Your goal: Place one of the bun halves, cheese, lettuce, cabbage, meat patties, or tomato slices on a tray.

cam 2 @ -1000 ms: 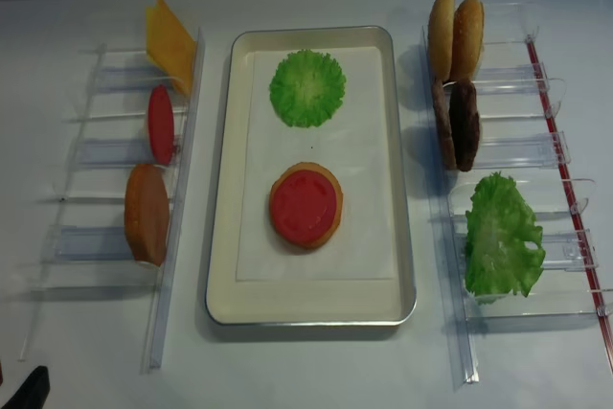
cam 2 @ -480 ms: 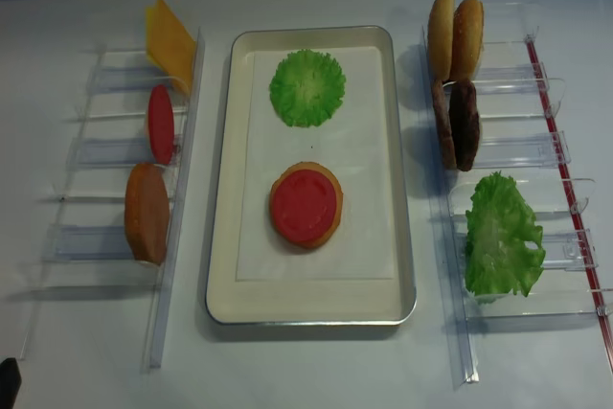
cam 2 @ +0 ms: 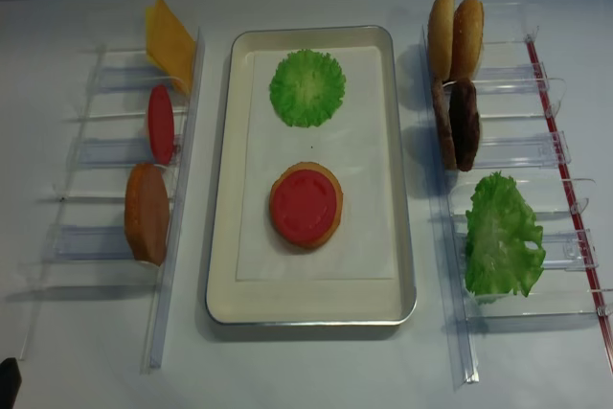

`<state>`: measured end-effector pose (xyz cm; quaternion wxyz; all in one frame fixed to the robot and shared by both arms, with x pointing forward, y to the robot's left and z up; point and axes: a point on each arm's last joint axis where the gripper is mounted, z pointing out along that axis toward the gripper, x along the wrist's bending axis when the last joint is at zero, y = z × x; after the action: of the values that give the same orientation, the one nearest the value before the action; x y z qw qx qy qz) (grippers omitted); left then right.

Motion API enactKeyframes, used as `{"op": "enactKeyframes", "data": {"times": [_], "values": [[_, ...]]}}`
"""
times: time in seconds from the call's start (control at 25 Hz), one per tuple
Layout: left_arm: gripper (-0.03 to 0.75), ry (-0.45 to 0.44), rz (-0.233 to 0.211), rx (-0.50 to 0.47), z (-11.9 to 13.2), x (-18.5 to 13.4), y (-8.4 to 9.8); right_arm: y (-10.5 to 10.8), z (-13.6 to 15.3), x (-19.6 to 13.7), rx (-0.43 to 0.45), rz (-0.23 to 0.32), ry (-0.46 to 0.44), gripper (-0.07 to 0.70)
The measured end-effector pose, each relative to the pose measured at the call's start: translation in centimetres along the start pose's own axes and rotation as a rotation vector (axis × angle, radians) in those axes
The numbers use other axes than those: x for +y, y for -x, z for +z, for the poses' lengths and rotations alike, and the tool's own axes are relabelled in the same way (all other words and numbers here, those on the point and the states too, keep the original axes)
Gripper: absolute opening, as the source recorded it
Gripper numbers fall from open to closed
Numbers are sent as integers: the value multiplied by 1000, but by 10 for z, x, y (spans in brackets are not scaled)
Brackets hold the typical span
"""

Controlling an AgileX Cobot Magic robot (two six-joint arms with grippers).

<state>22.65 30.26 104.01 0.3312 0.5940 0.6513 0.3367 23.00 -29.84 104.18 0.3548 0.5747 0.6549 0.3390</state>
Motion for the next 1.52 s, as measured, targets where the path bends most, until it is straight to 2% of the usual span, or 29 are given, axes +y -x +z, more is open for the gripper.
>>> {"op": "enactKeyframes", "data": {"times": [1.52], "values": [[307,0,-1,0,0,0,0,0,0,0,0,0,0,444]]}}
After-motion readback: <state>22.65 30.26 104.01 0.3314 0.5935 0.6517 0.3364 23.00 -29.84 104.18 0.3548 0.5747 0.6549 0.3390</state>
